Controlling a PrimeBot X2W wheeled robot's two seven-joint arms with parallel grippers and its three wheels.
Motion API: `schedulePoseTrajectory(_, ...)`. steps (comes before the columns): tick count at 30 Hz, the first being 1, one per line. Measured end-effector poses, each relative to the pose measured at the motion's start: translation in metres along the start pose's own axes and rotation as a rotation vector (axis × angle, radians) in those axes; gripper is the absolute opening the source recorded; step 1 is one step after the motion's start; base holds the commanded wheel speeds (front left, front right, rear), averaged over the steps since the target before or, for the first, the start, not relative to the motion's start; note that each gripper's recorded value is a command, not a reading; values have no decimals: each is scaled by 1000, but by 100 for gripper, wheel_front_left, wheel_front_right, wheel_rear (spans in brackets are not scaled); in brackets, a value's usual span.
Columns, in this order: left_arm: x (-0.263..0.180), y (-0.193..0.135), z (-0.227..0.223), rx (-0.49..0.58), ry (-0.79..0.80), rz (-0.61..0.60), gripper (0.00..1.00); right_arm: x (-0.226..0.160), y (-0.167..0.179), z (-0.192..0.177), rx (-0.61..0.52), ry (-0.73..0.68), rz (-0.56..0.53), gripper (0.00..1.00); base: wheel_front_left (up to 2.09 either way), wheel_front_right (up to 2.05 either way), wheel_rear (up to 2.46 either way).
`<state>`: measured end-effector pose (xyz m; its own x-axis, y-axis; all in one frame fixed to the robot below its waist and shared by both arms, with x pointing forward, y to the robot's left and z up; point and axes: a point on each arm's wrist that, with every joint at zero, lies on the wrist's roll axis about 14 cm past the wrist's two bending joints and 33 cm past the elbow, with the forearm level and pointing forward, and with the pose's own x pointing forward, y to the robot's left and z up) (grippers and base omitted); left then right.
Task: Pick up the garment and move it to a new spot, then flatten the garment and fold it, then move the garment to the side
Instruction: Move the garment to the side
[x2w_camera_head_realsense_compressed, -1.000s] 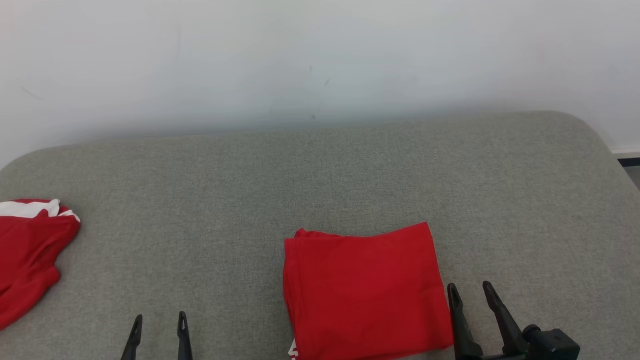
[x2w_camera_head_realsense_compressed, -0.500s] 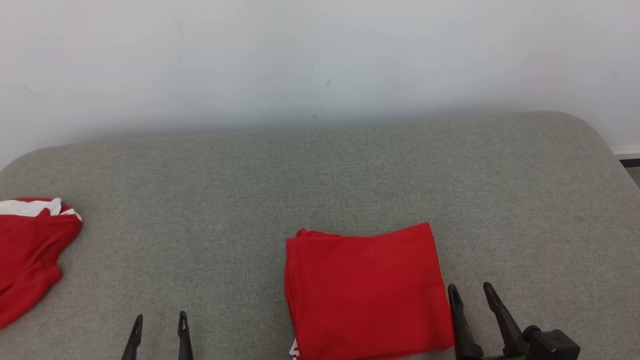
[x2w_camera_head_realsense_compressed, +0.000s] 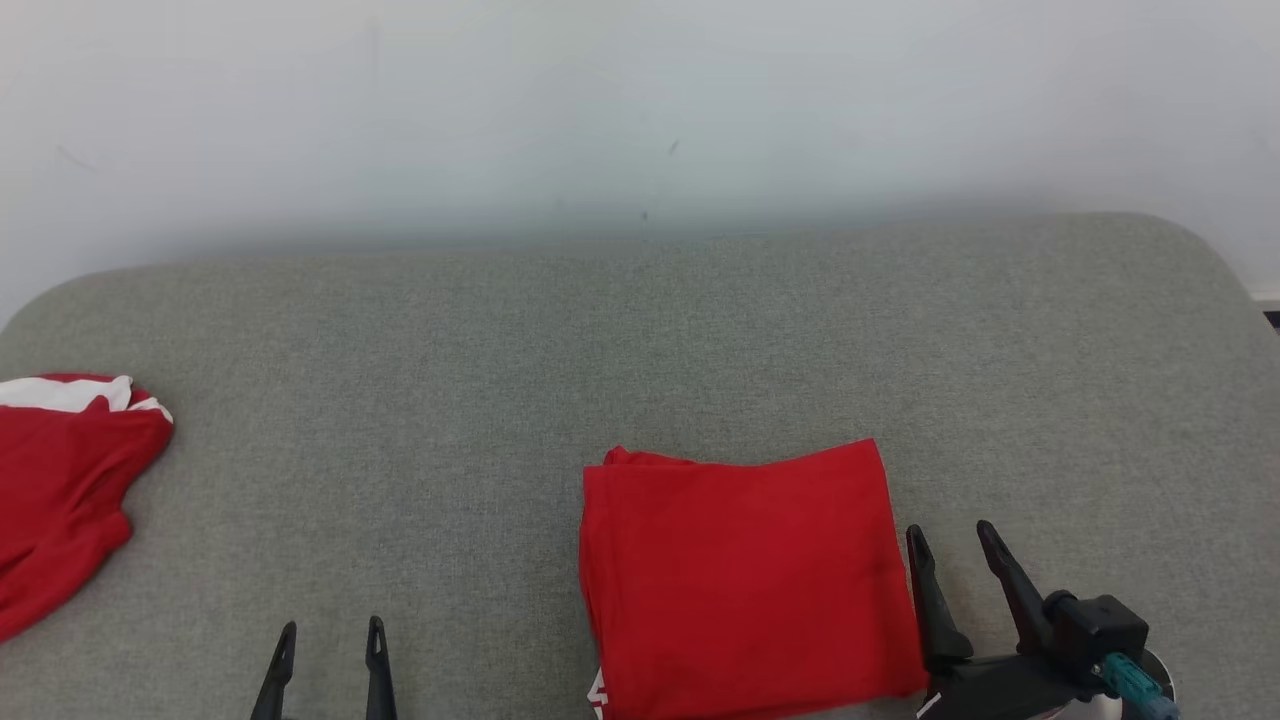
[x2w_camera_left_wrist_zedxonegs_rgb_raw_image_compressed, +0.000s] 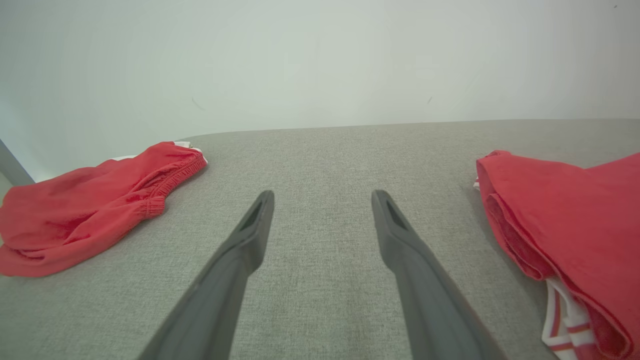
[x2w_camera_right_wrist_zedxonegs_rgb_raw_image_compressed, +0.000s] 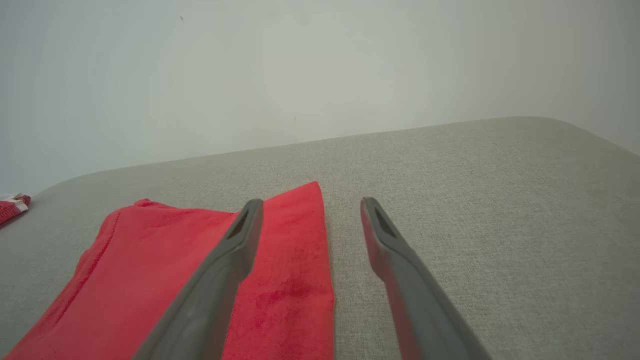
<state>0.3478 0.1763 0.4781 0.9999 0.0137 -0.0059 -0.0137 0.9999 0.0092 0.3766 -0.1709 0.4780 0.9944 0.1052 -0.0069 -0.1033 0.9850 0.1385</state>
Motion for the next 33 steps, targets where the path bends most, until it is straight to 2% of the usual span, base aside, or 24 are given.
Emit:
schedulePoseTrajectory(10,13,2,-9,-3,28,8,100,32,-4,-56,-32,204,34,100,0,0,0)
schedulePoseTrajectory(14,15,6,-15,-3,45,21,100,32,-5,-83,-28,296,35,100,0,0,0)
schedulePoseTrajectory(18,15,9,-20,-5,63,33,100,35,3,-95,-17,330,58,100,0,0,0)
schedulePoseTrajectory(19,15,9,-21,-6,66,33,100,35,6,-97,-11,337,64,85,0,0,0)
schedulePoseTrajectory(20,15,8,-22,-7,68,32,100,35,8,-98,-3,341,70,47,0,0,0)
schedulePoseTrajectory(21,15,7,-22,-7,68,29,100,35,10,-99,1,343,75,25,0,0,0)
schedulePoseTrajectory(22,16,6,-21,-8,66,29,100,35,11,-100,3,346,81,8,0,0,0)
schedulePoseTrajectory(23,18,5,-19,-8,60,25,100,34,12,-100,6,348,84,0,0,0,0)
schedulePoseTrajectory(28,20,1,-19,-18,58,17,100,44,12,-93,-16,335,106,0,0,0,0)
schedulePoseTrajectory(33,26,-1,-19,-32,56,18,100,82,5,-60,-66,248,128,0,0,0,0)
